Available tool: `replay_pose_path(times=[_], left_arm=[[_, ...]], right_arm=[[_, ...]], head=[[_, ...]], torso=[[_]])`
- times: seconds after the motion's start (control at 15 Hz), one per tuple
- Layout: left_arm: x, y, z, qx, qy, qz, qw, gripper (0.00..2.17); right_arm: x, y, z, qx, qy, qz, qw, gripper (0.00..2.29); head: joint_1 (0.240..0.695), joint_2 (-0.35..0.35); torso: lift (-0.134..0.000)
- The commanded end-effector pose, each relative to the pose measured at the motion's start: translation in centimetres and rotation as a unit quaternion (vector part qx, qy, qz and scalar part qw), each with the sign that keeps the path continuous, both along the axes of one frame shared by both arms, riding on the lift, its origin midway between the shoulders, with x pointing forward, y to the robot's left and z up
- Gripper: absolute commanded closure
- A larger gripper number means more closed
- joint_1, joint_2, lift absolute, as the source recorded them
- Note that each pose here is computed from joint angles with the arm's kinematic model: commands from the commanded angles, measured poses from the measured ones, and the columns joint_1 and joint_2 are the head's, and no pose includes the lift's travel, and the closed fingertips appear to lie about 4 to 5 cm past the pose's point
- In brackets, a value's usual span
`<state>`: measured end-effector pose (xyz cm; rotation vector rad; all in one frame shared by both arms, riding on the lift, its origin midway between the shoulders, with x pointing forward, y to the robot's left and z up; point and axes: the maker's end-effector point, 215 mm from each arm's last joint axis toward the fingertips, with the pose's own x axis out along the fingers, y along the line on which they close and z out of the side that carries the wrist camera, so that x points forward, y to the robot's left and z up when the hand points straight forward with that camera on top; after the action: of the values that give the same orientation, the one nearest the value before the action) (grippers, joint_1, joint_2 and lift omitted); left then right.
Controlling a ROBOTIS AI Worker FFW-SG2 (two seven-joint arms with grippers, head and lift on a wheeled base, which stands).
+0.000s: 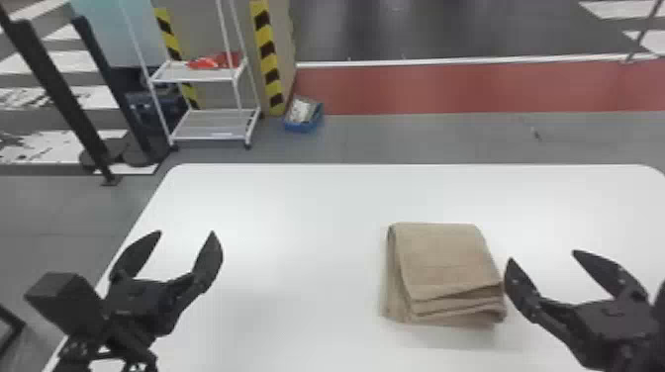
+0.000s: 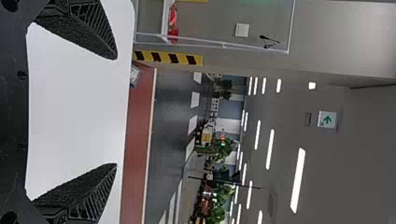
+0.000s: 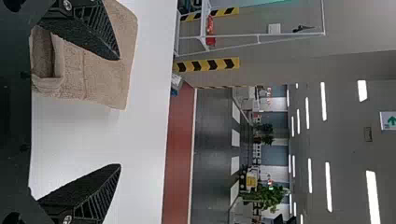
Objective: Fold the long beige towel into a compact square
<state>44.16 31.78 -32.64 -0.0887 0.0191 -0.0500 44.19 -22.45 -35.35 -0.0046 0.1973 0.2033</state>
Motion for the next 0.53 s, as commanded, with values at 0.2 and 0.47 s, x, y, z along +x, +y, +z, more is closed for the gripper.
replay_pose_path(times=[0.2,0.47], left_arm=[[-0.6,-0.1,-1.0,0.015,0.013,0.003,0.9998,0.06],[-0.9,-0.2,-1.2,0.015,0.016,0.002,0.9998,0.06]], right_arm=[[0.1,1.5,1.7,0.013,-0.035,0.017,0.9991,0.07],[0.0,1.8,1.5,0.014,-0.034,0.021,0.9991,0.07]], head=[[0.695,0.125],[0.695,0.138]], torso=[[-0.124],[-0.124]])
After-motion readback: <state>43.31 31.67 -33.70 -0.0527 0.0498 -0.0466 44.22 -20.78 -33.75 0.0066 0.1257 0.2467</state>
